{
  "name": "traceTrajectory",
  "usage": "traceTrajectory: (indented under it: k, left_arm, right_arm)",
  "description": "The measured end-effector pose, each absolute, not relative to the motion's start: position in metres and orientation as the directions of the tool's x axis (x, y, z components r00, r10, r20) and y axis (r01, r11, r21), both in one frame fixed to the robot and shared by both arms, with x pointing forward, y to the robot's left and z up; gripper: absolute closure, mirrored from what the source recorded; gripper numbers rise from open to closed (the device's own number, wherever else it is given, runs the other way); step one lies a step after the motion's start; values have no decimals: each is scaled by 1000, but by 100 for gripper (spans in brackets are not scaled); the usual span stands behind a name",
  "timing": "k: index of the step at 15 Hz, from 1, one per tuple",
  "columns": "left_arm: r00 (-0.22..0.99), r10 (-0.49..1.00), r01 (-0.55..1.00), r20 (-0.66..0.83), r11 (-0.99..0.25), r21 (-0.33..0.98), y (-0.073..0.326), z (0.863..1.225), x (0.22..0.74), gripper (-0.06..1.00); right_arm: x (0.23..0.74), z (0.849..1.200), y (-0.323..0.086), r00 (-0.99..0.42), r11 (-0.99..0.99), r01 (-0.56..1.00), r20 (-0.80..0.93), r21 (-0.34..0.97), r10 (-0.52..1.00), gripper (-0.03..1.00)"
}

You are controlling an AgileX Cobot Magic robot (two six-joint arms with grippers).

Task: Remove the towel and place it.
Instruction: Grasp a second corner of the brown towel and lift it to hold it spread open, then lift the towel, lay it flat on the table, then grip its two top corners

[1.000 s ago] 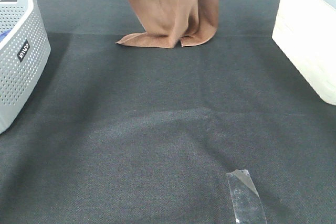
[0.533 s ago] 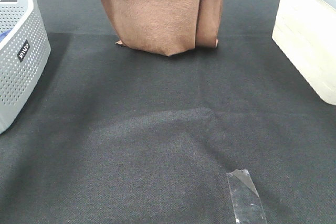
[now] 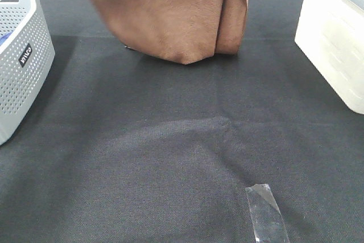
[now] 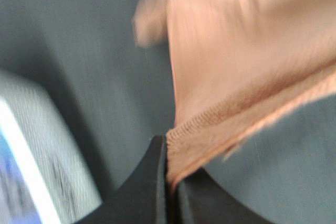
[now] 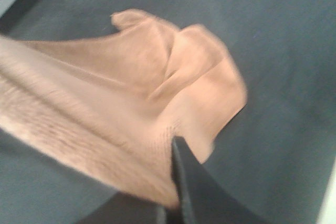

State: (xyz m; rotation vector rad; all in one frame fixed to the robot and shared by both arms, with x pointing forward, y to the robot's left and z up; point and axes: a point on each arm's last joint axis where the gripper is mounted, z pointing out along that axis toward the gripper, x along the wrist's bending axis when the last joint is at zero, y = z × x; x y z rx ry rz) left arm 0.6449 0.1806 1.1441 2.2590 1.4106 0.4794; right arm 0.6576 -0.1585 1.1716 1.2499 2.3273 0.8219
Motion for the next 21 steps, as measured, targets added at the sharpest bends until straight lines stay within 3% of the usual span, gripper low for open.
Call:
traceTrajectory:
  k: [4,10,14,21]
  left_arm:
    - [406,914,815,7,-365,450,198,1139,571,94]
    - [342,918,905,-201,-264,335,219,1092,441,94]
    - [313,905,930,-288,-232,284,222,1071,408,94]
    - [285,897,951,-337,-220,218,220,1058,399,94]
  right_arm:
    - [595,1156,-168,-500,386,757,87,528,861,97]
    - [475,1107,-193,-374,283,907,283,313,883,97]
    - [430,1092,-205,-321,237,932,325,273,890,97]
    - [387,1059,-215,-254,195,963,387,187,886,97]
